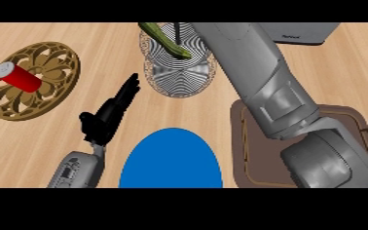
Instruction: Pick the squash from the tray and place it in the tiered basket
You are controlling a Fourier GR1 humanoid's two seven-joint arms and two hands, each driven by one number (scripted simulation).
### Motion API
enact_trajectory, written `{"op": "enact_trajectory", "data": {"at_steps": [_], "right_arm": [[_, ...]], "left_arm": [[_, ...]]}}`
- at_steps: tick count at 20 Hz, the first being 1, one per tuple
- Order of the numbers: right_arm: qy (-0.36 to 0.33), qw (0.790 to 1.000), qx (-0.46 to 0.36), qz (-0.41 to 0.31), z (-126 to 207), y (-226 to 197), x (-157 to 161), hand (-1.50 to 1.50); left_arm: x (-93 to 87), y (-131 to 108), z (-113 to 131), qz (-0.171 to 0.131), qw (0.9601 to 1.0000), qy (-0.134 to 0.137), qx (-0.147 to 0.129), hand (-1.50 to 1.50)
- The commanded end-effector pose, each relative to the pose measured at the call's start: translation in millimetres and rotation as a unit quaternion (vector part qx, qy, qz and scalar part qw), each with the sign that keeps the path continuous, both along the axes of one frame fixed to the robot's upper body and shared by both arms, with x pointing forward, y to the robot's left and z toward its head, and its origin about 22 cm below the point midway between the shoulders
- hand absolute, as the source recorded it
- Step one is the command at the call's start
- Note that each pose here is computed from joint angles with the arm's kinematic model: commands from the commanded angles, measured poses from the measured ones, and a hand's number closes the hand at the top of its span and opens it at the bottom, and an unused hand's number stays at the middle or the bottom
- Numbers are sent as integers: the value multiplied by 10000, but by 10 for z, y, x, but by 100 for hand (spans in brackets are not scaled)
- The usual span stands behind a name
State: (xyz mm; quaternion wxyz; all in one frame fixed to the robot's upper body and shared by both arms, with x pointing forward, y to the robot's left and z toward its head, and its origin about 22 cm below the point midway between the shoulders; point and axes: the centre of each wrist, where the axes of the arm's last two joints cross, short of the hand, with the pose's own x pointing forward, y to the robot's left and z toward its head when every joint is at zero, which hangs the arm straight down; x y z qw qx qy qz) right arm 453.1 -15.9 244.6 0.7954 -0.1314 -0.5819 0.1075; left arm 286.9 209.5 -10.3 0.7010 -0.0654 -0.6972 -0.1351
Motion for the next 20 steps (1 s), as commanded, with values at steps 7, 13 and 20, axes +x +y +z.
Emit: {"op": "enact_trajectory", "data": {"at_steps": [7,13,20], "right_arm": [[-1237,9733,-386,-1896,-54,-196,76,-150],[-1979,9396,-105,-2790,110,-764,178,-150],[-2355,9304,434,-2774,23,-1603,43,-150]], "left_arm": [[-100,200,-98,299,9994,153,103,0],[-213,315,-112,515,9985,171,-16,0],[-307,496,-133,770,9968,184,61,0]]}}
